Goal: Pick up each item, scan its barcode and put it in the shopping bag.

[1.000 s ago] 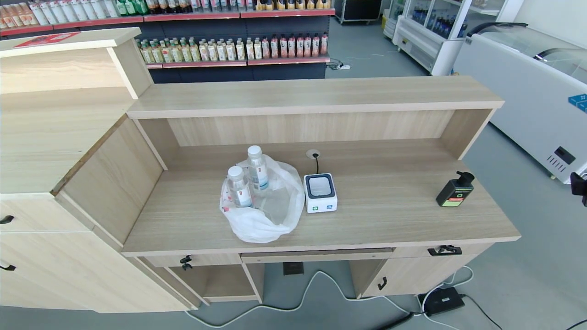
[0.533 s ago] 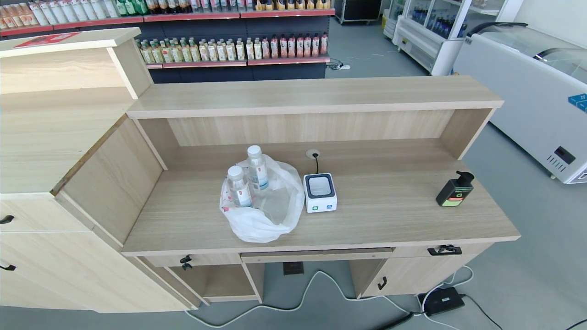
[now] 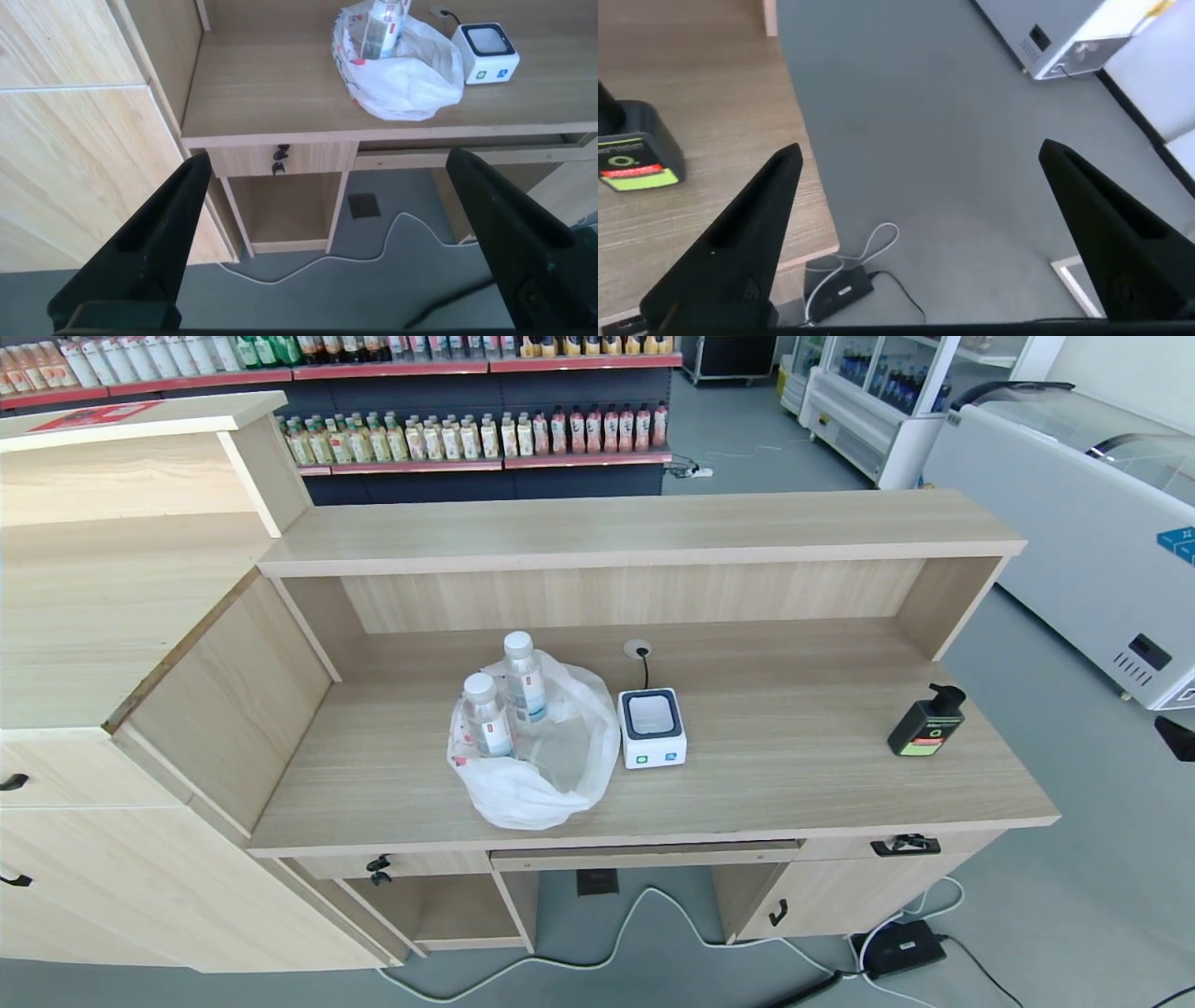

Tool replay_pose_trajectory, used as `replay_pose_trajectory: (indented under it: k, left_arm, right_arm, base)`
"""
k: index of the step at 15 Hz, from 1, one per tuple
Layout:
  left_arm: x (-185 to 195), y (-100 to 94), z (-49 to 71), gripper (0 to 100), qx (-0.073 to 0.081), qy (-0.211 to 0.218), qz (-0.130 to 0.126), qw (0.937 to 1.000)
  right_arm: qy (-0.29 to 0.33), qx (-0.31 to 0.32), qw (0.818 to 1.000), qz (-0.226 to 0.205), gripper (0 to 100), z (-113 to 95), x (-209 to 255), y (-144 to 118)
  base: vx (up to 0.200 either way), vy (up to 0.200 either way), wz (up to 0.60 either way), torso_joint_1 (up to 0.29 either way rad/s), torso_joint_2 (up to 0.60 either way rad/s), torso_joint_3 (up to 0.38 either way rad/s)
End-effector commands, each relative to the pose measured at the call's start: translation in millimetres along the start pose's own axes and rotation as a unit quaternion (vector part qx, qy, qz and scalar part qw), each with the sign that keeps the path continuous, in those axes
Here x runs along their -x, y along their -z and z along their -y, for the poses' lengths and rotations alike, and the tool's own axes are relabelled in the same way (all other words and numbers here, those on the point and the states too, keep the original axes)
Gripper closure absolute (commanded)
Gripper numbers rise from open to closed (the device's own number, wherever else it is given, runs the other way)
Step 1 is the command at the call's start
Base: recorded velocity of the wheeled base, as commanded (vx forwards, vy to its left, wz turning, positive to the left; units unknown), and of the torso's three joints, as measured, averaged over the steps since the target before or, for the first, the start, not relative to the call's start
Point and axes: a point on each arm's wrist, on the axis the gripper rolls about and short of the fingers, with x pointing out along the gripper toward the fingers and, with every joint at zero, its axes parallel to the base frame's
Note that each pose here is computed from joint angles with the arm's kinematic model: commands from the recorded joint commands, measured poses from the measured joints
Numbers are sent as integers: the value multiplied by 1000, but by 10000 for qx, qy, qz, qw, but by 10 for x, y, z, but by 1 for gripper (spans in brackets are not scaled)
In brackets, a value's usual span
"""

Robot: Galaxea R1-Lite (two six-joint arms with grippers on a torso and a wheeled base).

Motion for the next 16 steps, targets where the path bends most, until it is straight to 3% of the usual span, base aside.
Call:
replay_pose_trajectory:
  k: [1,4,7,12,16]
  left_arm:
    - [0,0,0,0,0,-3,4,10000]
    - [0,0,0,0,0,-3,4,10000]
    - [0,0,0,0,0,4,4,10000]
    - [0,0,0,0,0,-3,4,10000]
    - [0,0,0,0,0,-3,4,10000]
  right_arm:
    - [-189,3,9997,-132,0,-71,-121,161]
    - [-399,-31,9990,-192,0,-202,-214,234]
    - [-797,18,9968,73,0,-397,-434,204]
    - [-1252,60,9920,147,0,-736,-627,245]
    - [-1388,90,9900,223,0,-867,-700,278]
  base:
    - [0,0,0,0,0,0]
    - [0,0,0,0,0,0]
    - [0,0,0,0,0,0]
    - [0,0,0,0,0,0]
    - [0,0,0,0,0,0]
